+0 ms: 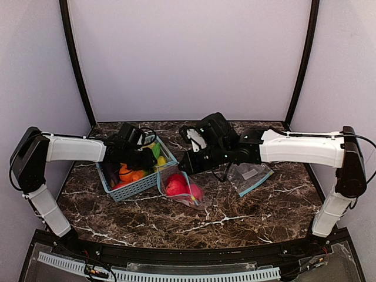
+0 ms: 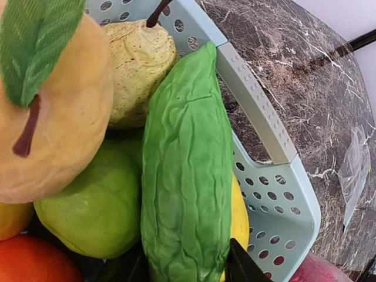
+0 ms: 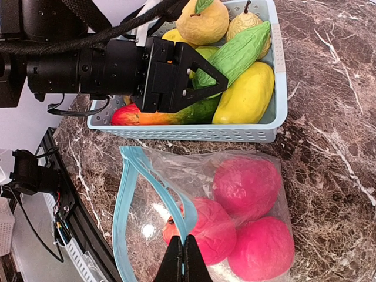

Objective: Place the food in the zip-top bag and seal the zipper
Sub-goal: Pick up the fake vegetable from the bin.

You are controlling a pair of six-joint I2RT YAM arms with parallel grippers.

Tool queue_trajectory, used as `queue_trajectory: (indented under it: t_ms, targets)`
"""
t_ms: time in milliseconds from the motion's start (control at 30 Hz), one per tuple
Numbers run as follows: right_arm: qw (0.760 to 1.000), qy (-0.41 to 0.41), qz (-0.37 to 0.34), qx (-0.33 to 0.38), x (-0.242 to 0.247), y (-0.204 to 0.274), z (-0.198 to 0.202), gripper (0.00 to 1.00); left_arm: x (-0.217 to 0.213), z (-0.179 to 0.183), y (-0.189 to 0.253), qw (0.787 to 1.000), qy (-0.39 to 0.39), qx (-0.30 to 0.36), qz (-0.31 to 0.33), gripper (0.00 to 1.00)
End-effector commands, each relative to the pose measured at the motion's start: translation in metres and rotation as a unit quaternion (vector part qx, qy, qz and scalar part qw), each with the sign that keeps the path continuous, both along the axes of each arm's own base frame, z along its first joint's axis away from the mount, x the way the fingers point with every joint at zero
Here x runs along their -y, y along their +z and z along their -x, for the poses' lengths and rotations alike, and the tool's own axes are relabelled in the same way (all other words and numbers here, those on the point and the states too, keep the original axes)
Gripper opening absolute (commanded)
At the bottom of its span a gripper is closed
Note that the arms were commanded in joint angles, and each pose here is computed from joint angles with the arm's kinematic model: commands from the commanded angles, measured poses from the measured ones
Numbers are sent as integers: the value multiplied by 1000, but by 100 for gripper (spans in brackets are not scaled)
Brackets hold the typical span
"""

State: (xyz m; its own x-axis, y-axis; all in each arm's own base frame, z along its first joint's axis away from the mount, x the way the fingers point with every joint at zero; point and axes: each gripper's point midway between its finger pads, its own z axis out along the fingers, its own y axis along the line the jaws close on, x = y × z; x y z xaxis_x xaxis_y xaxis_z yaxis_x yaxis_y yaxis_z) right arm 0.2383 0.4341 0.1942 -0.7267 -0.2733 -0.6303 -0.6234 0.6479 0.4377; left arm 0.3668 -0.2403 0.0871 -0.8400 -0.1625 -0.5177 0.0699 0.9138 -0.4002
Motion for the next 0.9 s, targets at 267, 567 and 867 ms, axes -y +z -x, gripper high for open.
queue_trajectory:
  t_ms: [267,567,867]
  targets:
    - [1000,-10,-22,12,6,14,-3,0,-19,11,20,1000,24,20,-4,27]
    - [999,-14,-24,28,12,22,-7,0,-31,44,86,996,-21,87,23,25]
    - [999,17,-22,28,29,21,-10,0,-18,123,151,963,-233,131,46,26]
